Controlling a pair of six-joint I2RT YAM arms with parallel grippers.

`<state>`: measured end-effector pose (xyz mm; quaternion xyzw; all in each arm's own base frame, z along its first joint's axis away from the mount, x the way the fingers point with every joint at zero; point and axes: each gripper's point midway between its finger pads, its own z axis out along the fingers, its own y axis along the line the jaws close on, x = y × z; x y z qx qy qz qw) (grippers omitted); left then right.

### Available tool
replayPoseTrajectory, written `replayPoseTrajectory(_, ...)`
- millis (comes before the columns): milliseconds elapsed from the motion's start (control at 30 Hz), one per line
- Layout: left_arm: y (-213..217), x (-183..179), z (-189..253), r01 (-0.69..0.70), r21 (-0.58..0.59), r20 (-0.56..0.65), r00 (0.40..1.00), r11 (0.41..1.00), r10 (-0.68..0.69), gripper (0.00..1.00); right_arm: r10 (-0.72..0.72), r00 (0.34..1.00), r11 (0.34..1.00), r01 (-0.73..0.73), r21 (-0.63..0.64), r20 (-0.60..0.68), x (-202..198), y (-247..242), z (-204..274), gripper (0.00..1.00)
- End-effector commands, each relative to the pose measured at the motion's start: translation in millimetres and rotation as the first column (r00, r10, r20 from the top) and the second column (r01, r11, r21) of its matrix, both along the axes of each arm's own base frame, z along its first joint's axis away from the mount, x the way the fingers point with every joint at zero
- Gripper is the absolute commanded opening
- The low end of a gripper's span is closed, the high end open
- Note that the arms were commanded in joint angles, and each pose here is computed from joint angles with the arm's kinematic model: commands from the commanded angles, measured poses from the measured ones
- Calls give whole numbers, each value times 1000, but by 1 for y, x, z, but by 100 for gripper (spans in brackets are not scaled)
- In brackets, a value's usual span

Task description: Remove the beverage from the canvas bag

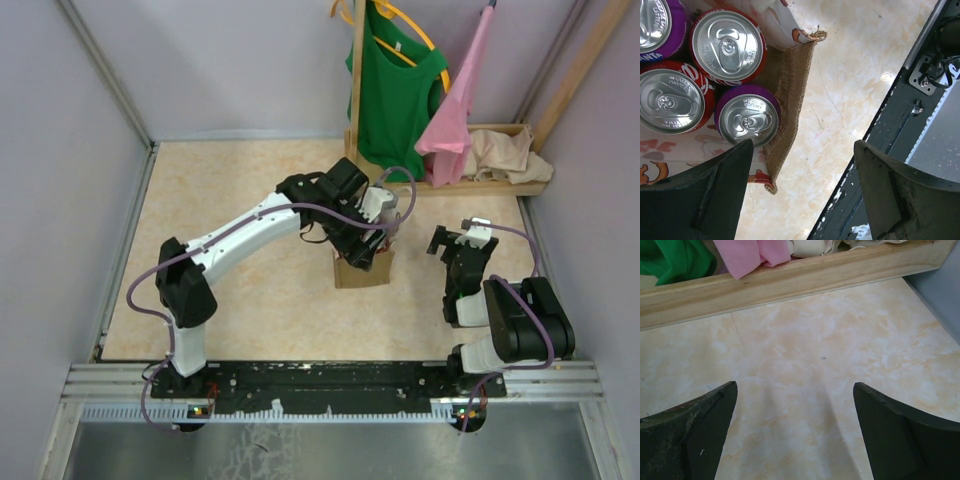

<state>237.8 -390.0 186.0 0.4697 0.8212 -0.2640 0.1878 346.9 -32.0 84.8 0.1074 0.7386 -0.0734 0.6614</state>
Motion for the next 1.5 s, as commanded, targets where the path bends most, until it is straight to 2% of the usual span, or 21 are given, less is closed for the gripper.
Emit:
replayPoseTrajectory(0,7,0,-19,27,26,-50,998,999,-26,86,-12,996,1000,12,-4,84,10,-2,24,99)
replayPoseTrajectory(100,0,16,-13,-6,-13,-8,1000,1000,5,80,-11,996,1000,11,-4,84,10,-2,24,99)
replayPoseTrajectory(300,-17,57,43,-66,-184,221,969,981,107,62,-10,996,1000,10,-5,84,10,-2,24,99)
replayPoseTrajectory(433,-19,69,62,-111,-238,265,948,965,174,50,-10,996,1000,11,-5,84,10,-2,24,99)
replayPoseTrajectory(633,-22,75,36,-152,-197,228,954,969,196,38,-13,996,1000,13,-4,85,10,-2,24,99)
replayPoseTrajectory(700,-21,75,27,-155,-185,225,954,970,196,27,-10,996,1000,11,-5,84,10,-2,24,99)
replayPoseTrajectory(767,-19,76,18,-168,-170,231,951,971,205,11,-11,996,1000,12,-5,84,10,-2,24,99)
replayPoseTrajectory(833,-17,74,10,-169,-161,226,953,972,203,4,-10,996,1000,10,-5,84,10,-2,24,99)
replayPoseTrajectory(1167,-2,38,-17,-95,-137,140,984,986,114,0,-11,996,1000,12,-5,84,10,-2,24,99)
replayPoseTrajectory(1467,5,7,8,-64,-233,83,993,970,85,0,-11,996,1000,11,-4,84,10,-2,24,99)
